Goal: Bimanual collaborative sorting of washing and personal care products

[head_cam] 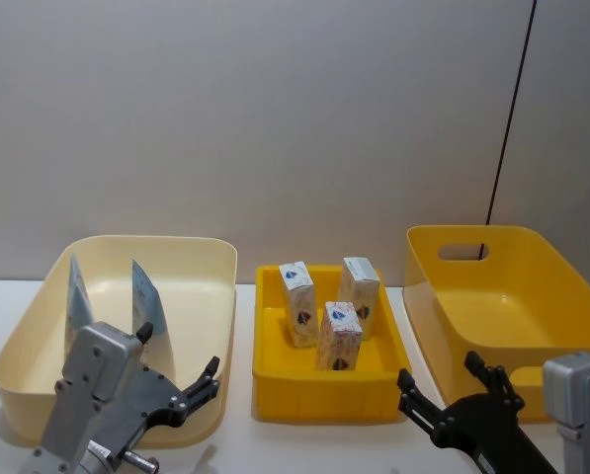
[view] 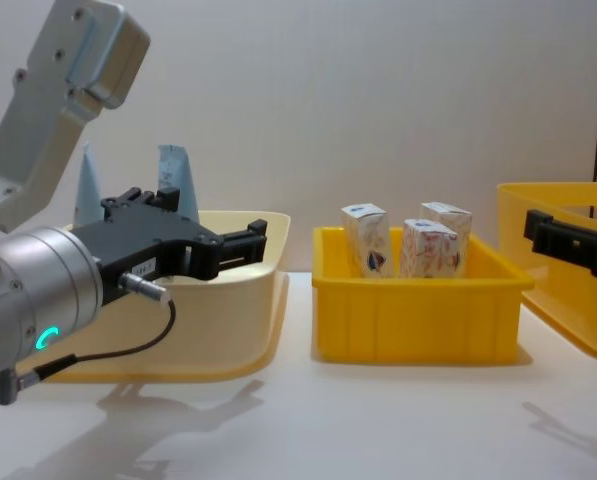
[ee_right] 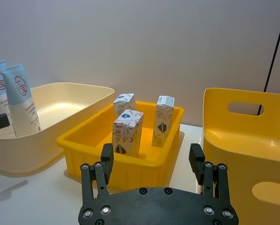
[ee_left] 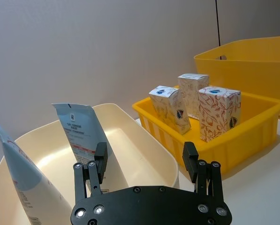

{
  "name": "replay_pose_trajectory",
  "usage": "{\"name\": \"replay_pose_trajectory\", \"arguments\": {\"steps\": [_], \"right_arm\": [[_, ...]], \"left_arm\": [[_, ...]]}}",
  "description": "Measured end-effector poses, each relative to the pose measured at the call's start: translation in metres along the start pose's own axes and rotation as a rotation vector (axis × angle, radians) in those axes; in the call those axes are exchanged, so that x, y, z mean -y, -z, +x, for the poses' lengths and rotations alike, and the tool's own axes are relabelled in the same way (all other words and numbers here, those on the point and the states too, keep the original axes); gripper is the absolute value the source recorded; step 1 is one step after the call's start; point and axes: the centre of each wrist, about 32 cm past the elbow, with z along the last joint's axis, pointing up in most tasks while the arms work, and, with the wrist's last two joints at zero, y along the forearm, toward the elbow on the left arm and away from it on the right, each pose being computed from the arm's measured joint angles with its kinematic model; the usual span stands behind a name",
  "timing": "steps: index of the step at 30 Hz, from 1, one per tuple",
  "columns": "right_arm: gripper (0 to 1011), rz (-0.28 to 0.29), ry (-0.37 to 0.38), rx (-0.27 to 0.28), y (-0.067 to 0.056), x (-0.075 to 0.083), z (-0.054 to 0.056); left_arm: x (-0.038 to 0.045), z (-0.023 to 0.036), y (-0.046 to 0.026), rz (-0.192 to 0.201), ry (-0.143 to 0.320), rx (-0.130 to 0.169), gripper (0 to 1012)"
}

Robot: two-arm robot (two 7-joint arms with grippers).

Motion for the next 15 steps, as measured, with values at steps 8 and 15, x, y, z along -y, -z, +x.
{"name": "replay_pose_trajectory", "arguments": {"steps": [8,15], "right_arm": [[1001,0.000,0.000,0.000,0.0000,0.0000,0.0000],[1001,0.000,0.000,0.000,0.0000,0.0000,0.0000]], "left_arm": [[0.0000,0.0000,0.0000,0.000,0.000,0.000,1000],[0.0000,0.0000,0.0000,0.000,0.000,0.000,999]]}}
